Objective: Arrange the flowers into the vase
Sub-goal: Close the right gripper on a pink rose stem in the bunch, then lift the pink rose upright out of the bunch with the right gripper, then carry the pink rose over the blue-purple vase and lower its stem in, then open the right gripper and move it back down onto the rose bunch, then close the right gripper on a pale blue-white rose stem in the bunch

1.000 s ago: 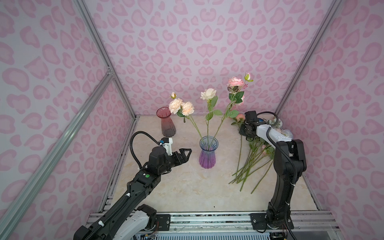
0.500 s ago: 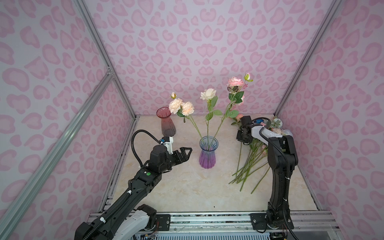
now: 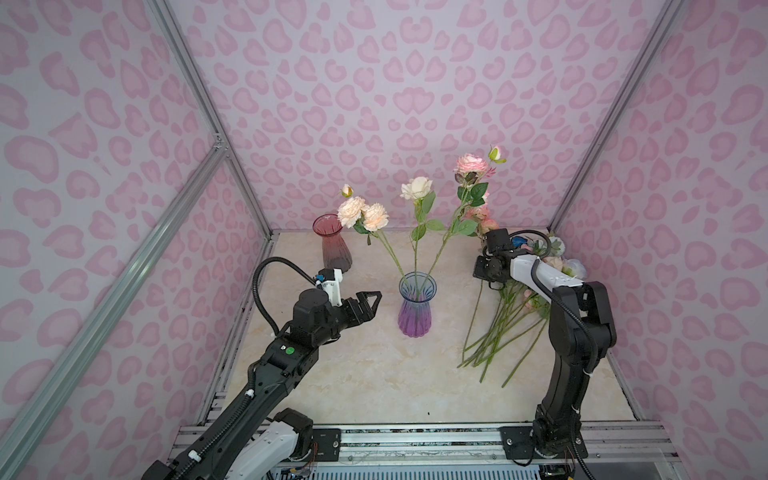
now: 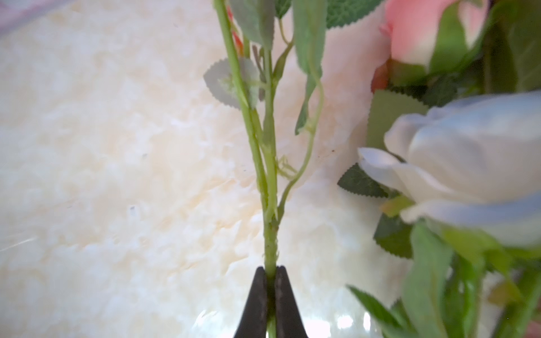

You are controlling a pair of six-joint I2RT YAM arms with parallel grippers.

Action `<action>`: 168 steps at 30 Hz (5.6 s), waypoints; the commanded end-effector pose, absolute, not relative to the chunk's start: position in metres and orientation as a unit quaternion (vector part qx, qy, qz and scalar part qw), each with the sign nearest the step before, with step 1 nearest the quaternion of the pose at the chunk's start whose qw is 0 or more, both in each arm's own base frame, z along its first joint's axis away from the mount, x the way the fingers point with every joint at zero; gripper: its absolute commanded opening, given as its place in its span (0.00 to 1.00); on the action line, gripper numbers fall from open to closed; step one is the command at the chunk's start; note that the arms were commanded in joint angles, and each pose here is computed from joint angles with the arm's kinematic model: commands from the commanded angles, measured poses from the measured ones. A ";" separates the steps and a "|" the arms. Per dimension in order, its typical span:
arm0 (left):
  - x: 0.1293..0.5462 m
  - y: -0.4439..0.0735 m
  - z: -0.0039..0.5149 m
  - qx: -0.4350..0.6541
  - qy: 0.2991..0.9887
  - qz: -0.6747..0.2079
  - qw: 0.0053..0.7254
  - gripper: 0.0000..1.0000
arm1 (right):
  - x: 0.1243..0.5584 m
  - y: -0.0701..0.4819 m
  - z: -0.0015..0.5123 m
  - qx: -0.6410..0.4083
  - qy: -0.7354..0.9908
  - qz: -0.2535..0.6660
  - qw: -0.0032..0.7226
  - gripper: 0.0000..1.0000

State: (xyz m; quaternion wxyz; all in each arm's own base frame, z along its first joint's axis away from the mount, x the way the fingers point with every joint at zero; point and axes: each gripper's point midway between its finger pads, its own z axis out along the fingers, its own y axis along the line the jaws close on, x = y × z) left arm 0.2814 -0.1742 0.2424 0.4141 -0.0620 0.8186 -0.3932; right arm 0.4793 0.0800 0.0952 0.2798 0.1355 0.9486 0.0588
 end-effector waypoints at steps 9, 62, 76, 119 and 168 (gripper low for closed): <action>0.266 -0.155 0.268 -0.065 0.804 -0.376 0.455 0.96 | 0.430 0.070 0.220 0.165 0.887 0.058 0.427 0.00; 0.276 -0.151 0.329 -0.037 0.739 -0.385 0.552 0.96 | 0.317 0.178 0.470 0.013 0.556 0.229 0.799 0.00; 0.275 -0.157 0.328 -0.032 0.733 -0.404 0.547 0.96 | 0.316 0.219 0.406 -0.034 0.594 0.226 0.771 0.03; 0.289 -0.174 0.305 -0.031 0.751 -0.422 0.507 0.96 | 0.298 0.194 0.311 -0.067 0.763 0.166 0.621 0.75; 0.274 -0.179 0.252 -0.032 0.773 -0.438 0.459 0.96 | 0.380 -0.008 0.118 0.277 0.898 0.106 0.324 0.37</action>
